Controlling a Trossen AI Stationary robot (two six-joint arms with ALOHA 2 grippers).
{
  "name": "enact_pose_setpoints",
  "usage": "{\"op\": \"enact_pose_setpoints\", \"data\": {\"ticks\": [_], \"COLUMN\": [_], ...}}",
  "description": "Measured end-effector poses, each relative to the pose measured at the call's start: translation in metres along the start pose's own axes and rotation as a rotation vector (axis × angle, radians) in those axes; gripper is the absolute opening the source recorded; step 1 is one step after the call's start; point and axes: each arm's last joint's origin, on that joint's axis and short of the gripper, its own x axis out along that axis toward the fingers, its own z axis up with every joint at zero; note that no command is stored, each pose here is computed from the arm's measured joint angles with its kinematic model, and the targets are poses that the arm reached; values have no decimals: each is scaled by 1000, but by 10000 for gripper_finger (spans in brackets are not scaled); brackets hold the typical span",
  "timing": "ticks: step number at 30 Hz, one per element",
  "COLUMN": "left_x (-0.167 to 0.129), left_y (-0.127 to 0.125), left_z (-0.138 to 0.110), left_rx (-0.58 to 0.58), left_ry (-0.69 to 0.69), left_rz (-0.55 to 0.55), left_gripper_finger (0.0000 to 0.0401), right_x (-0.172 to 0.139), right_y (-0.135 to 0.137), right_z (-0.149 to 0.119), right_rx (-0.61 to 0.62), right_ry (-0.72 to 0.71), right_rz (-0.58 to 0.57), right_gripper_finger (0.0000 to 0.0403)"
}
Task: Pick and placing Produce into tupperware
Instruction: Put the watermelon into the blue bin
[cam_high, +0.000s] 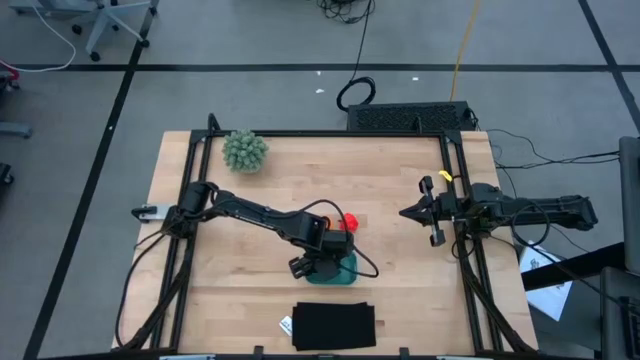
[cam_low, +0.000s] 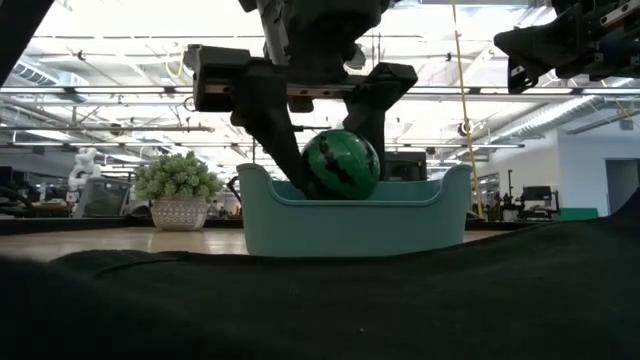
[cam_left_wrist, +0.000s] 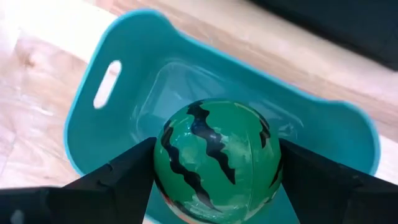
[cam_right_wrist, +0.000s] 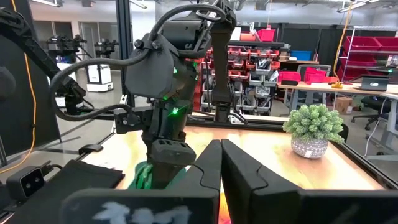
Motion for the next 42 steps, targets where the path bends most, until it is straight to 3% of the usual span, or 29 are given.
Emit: {"op": "enact_pose_setpoints", "data": {"ticks": [10,20,42], "left_x": [0,16,13], "left_y": [0,-2,2], "left_z": [2,1,-4], "left_rx": [-35,-44,-129], "left_ry": [-36,12,-64], "left_rz": [-10,-16,-77], "left_gripper_finger": [301,301,301], "right_x": [0,0,0], "right_y": [0,0,0], "right_z": [0,0,0], "right_rx": [0,0,1], "right_ry": [0,0,1], "right_rz": [0,0,-1], "right_gripper_finger": [0,0,0]}}
